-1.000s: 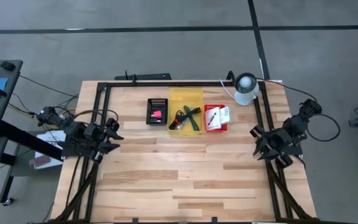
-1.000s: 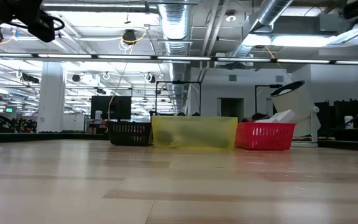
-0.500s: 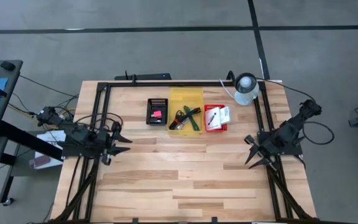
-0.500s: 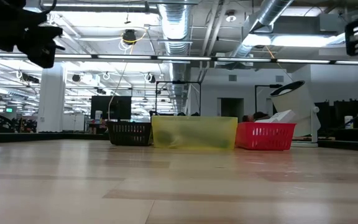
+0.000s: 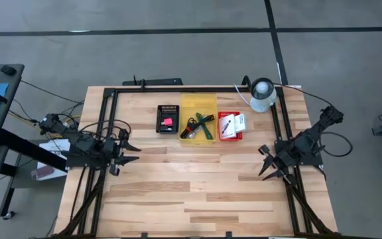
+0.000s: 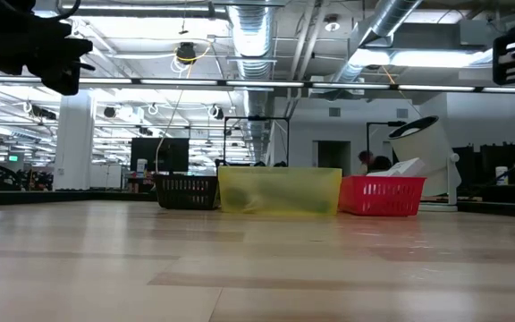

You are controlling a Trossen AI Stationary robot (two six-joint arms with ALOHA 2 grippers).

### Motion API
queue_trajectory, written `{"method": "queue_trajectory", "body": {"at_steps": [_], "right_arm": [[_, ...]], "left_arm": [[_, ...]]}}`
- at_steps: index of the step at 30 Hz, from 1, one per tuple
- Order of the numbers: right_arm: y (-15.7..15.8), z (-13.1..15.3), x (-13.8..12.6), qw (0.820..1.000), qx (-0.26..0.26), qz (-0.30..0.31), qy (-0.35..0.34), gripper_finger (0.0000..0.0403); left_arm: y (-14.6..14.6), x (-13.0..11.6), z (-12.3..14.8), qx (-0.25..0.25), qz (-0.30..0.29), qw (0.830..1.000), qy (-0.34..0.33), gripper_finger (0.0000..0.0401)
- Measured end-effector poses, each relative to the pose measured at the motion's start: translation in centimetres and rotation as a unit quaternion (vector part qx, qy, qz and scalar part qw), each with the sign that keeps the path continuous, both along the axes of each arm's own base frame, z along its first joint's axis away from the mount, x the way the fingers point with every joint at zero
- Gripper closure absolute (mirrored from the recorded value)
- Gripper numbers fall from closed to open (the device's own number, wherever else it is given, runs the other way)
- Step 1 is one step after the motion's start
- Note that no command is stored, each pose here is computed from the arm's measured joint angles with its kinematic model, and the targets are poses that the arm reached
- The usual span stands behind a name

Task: Pick and place items into bin
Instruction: Return to Home Position

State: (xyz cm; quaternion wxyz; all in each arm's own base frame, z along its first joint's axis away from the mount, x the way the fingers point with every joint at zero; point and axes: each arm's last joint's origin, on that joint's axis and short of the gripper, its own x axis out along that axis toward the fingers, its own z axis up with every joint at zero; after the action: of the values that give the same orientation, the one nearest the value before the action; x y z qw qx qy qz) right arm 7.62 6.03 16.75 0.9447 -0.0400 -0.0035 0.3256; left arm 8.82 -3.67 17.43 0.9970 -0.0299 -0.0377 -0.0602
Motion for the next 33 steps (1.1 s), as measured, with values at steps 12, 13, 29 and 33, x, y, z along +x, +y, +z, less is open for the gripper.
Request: {"method": "queue_trajectory", "body": {"at_steps": [12, 13, 29, 33], "right_arm": [[-0.8, -0.3, 1.1, 0.969, 0.047, -0.241, 0.024, 0.031], [-0.9, -0.4, 1.2, 0.96, 0.068, -0.268, 0.036, 0.031], [-1.1, -0.9, 1.5, 0.934, 0.12, -0.33, 0.073, 0.031], [-1.1, -0.9, 1.5, 0.934, 0.12, -0.33, 0.073, 0.031]], "left_arm": [[0.0, 0.0, 0.0, -0.002, 0.0, 1.0, 0.001, 0.0271], [0.0, 0.0, 0.0, -0.002, 0.0, 1.0, 0.001, 0.0271], [0.0, 0.0, 0.0, -0.003, 0.0, 1.0, 0.002, 0.0271], [0.0, 0.0, 0.0, -0.003, 0.0, 1.0, 0.002, 0.0271]]}}
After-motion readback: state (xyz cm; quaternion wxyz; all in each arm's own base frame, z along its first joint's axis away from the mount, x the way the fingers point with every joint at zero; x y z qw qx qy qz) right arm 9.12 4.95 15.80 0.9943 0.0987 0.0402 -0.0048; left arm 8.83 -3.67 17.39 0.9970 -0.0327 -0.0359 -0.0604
